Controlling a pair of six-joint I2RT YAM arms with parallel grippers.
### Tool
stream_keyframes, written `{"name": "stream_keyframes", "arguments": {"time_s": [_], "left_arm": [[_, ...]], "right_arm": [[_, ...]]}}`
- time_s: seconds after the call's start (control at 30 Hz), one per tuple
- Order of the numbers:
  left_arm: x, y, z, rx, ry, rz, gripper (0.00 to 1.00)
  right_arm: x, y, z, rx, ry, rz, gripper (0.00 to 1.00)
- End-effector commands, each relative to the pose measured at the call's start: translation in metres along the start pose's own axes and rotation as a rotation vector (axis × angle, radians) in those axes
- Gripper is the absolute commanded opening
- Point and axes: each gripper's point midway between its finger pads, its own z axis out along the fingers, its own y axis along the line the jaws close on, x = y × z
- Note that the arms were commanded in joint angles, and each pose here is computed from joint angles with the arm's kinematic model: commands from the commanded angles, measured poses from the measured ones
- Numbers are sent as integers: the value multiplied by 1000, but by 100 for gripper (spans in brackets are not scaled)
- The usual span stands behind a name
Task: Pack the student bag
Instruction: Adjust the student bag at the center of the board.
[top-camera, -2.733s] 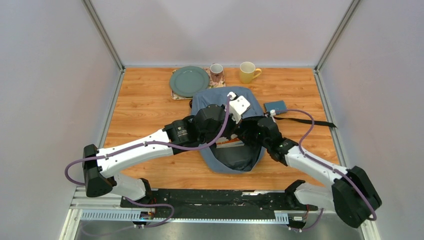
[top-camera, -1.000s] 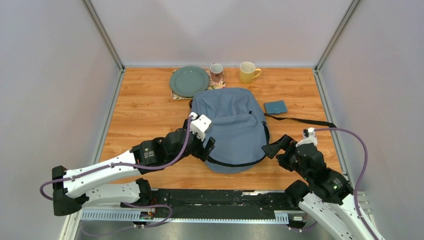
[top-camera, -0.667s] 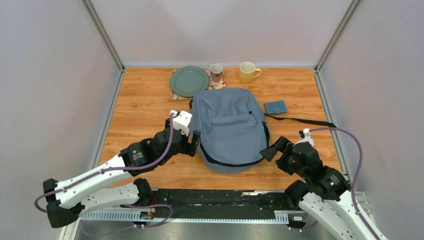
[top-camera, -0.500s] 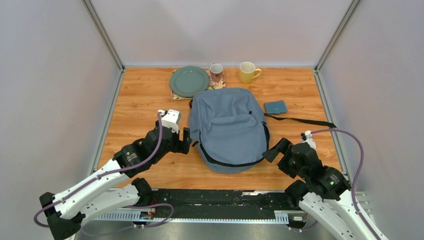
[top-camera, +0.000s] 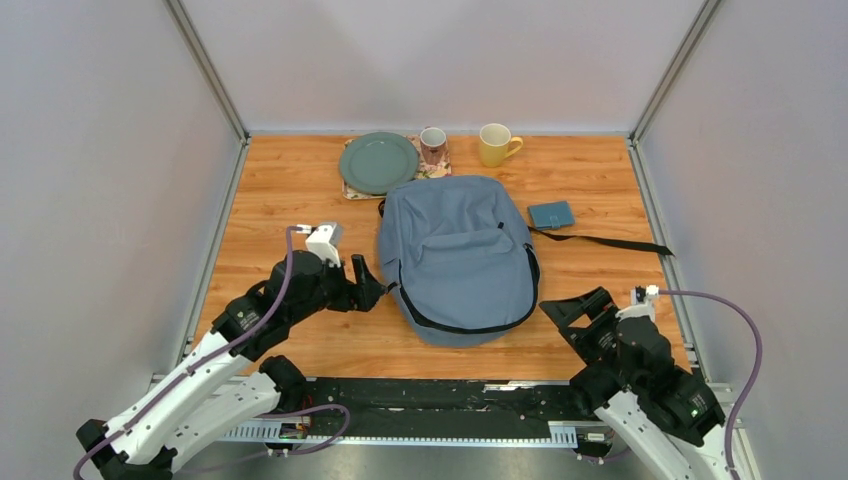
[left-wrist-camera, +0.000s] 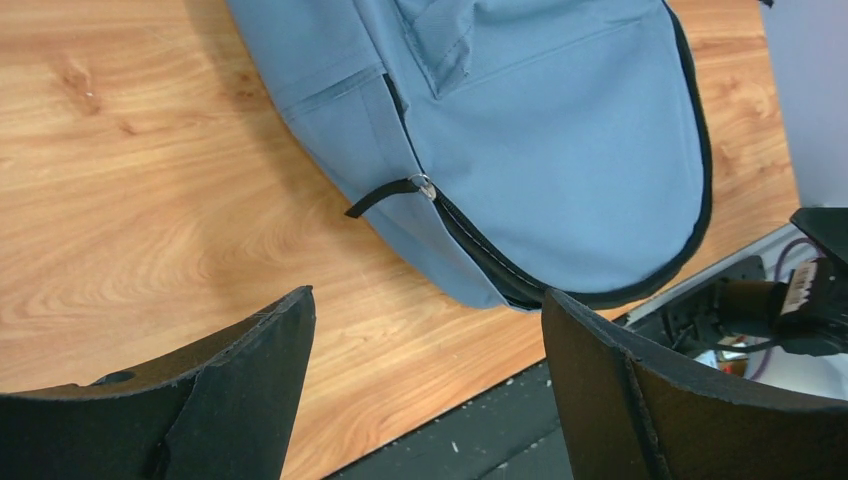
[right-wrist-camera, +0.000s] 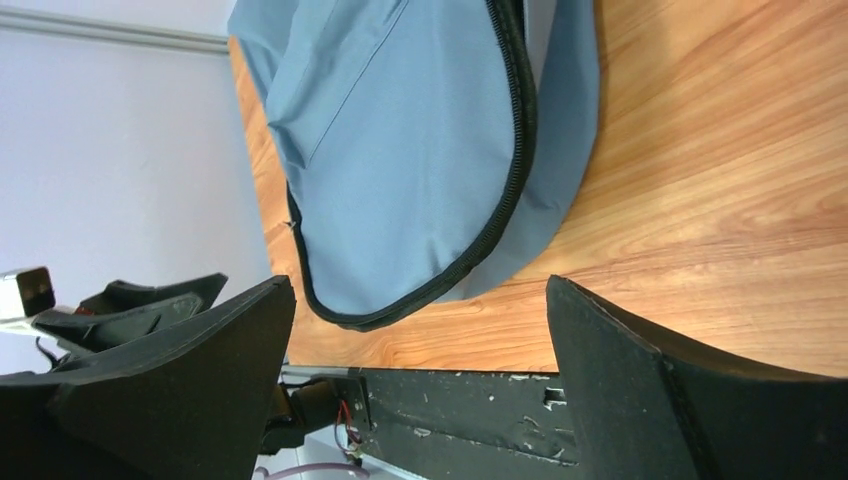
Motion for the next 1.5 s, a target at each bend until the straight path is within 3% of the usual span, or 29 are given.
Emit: {"name": "stream_keyframes", "arguments": {"time_s": [0.0, 0.17, 0.23, 0.4, 0.5, 0.6, 0.77, 0.87, 1.2, 1.47], "left_arm": [[3, -8, -8, 26, 11, -130, 90], [3, -1, -25, -37, 27, -199, 90], [2, 2, -31, -49, 23, -198, 90], [-1, 3, -38, -8, -41, -170, 90], [1, 1, -34, 28, -58, -150, 90], [15, 3, -29, 29, 6, -91, 90], [39, 11, -18, -4, 129, -42, 90], [40, 8, -18, 18, 129, -35, 90], [10, 8, -25, -1, 22, 35, 92], [-39, 11, 7, -139, -36, 108, 99]], "right_arm": [[-21, -4, -11, 93, -75, -54, 100], [-23, -9, -21, 328, 35, -223, 100], [-28, 5, -25, 304, 21, -195, 100], [1, 61, -15, -51, 129, -126, 100], [11, 47, -9, 7, 171, -87, 100], [20, 30, -12, 90, 223, -115, 100], [12, 14, -22, 119, 179, -141, 100], [10, 14, -26, 112, 166, -127, 100], [23, 13, -3, 130, 218, -118, 100], [31, 15, 20, 137, 239, -96, 100]]}}
